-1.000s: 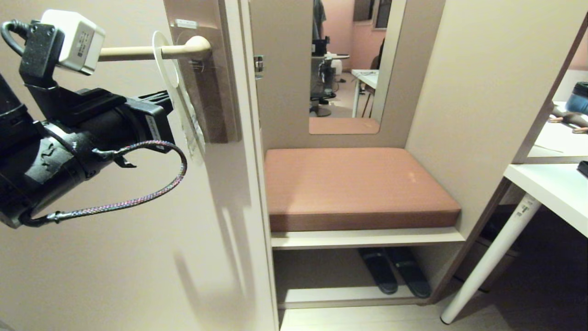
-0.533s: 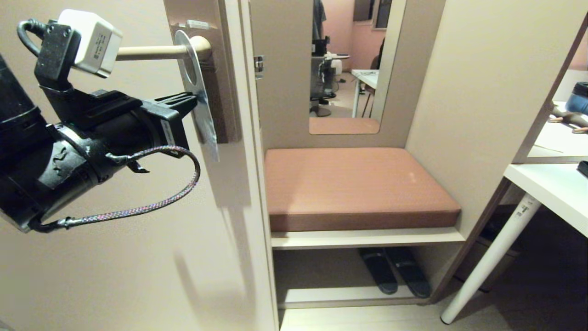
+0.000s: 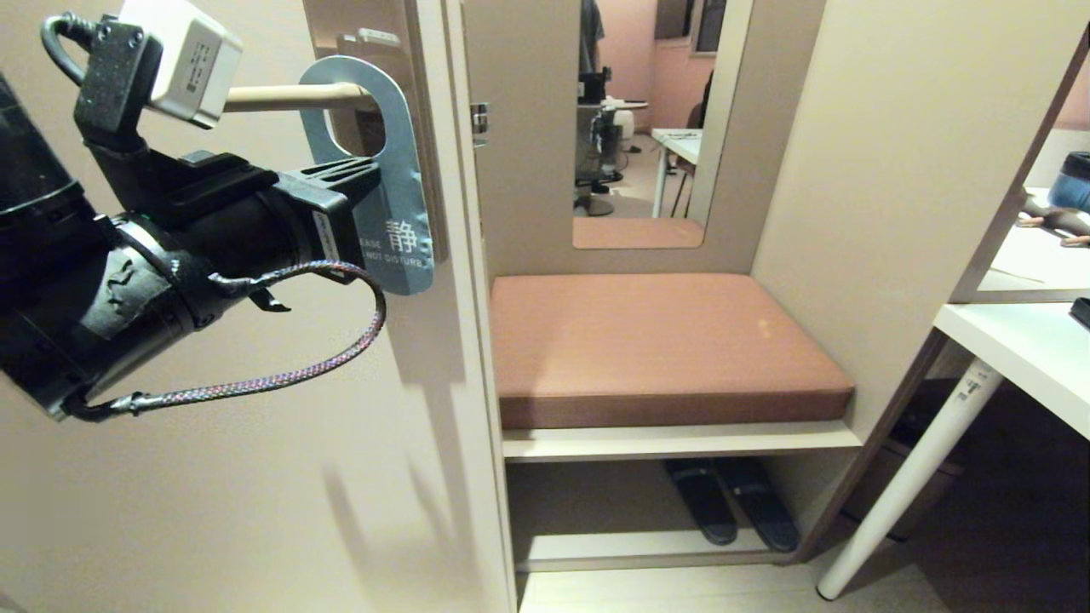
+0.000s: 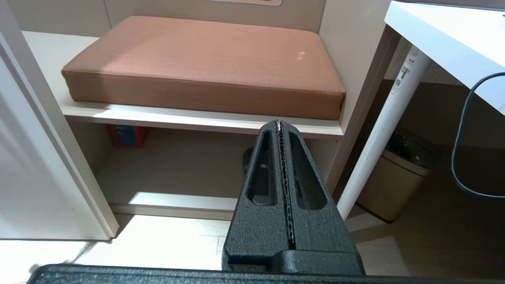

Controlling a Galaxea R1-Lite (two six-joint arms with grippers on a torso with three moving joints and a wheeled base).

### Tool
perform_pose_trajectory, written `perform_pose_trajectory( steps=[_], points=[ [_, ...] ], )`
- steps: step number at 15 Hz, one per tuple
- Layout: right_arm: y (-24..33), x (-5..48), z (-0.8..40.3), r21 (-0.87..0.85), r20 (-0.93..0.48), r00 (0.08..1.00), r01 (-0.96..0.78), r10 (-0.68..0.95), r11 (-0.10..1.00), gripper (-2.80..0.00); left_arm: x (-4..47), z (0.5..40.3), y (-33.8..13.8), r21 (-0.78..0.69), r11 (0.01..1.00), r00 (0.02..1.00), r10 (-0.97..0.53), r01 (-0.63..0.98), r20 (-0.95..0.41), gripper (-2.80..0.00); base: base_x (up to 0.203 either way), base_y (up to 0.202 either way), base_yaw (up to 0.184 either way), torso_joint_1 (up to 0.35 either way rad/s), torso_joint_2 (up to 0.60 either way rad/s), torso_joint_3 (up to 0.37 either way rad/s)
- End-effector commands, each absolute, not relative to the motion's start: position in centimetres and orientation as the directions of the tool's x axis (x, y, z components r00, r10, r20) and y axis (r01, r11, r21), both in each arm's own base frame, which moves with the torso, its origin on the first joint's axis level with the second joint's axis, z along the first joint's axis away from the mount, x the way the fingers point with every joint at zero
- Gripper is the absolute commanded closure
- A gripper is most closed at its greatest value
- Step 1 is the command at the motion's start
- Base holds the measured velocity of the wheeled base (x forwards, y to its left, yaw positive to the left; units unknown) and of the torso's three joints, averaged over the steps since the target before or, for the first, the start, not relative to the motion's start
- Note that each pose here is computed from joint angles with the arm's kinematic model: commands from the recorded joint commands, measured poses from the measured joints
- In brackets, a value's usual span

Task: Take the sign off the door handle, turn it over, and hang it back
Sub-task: Hang the sign back with the other side facing out

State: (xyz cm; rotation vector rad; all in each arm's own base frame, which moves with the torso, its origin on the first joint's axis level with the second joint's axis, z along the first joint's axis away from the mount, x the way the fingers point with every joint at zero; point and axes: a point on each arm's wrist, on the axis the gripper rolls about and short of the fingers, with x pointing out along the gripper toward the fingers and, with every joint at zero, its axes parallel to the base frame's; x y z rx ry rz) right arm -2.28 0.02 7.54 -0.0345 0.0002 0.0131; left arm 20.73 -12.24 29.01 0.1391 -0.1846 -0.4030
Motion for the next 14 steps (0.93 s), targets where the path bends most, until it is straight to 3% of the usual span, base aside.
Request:
perform_pose_trajectory(
  steps=[1, 14],
  points=[
    [0.0, -2.3, 7.6, -0.035, -0.002, 1.000, -0.014, 0.014, 0.999, 0.00, 21.0, 28.7, -12.5, 0.172, 0.910, 0.904, -0.403, 0.378, 0.143, 0.00, 0.000, 0.000, 0.000, 0.000, 0.00, 0.000],
    [0.0, -2.3, 7.6, -0.035, -0.002, 1.000, -0.014, 0.014, 0.999, 0.00, 22.1, 28.0, -13.1, 0.164, 0.910, 0.908, -0.402, 0.381, 0.118, 0.00, 0.000, 0.000, 0.000, 0.000, 0.00, 0.000]
  ],
)
